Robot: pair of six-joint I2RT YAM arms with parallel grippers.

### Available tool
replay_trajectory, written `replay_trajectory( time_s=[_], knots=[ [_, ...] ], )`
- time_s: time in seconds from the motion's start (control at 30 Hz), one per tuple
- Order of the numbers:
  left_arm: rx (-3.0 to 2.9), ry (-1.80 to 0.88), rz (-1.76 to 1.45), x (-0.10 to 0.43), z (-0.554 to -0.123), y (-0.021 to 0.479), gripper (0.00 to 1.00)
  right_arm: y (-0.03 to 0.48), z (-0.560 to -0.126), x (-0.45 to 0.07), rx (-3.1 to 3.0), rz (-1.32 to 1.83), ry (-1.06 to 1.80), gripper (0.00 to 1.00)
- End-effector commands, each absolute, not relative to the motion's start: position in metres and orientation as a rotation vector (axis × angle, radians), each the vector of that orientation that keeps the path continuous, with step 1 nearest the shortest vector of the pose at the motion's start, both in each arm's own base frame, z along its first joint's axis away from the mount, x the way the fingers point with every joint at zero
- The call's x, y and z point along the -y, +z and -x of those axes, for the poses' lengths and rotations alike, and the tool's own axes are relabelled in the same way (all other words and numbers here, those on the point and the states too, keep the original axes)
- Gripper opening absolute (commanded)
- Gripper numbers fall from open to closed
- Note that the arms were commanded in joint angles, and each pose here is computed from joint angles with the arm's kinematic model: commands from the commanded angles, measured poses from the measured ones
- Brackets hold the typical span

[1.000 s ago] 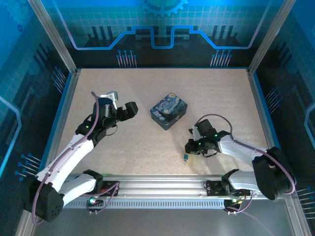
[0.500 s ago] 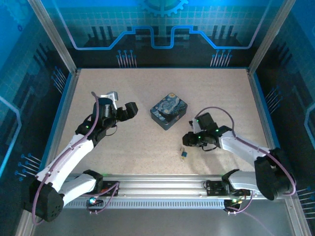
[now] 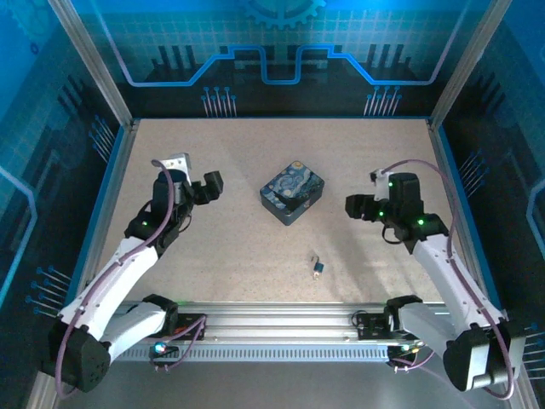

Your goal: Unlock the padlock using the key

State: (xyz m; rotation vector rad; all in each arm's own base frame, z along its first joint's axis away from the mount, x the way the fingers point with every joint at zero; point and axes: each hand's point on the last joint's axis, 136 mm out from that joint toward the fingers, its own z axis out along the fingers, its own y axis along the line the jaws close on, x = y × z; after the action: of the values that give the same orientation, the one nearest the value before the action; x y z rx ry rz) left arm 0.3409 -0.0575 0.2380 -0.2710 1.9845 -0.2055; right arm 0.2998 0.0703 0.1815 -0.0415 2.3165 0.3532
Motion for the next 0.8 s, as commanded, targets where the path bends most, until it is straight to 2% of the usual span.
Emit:
replay_trajectory(
  time_s=[0.0,0.03,0.2,0.33,0.53,0.77],
  knots=[
    [-1.850,0.043,0.226,0.025,-0.348,0.246,0.99,0.185,-0.312,-0.036,-2.259,0.008,0.191,0.92],
    [-1.830,0.072,0.221,0.021,-0.349,0.243,0.99,0.184,-0.314,-0.028,-2.249,-0.016,0.171,1.00],
    [-1.778,0.155,0.230,-0.002,-0.353,0.214,0.99,0.159,-0.325,0.007,-2.176,-0.125,0.065,1.00],
    [-1.865,0.142,0.236,-0.006,-0.355,0.179,0.99,0.138,-0.330,0.017,-2.092,-0.068,-0.021,1.00],
    [-1.981,0.096,0.171,-0.004,-0.364,0.137,0.99,0.118,-0.344,0.019,-2.010,-0.049,-0.026,1.00],
    [-1.967,0.020,0.152,-0.004,-0.380,0.114,0.99,0.124,-0.367,0.015,-1.928,-0.033,0.000,1.00]
  ],
)
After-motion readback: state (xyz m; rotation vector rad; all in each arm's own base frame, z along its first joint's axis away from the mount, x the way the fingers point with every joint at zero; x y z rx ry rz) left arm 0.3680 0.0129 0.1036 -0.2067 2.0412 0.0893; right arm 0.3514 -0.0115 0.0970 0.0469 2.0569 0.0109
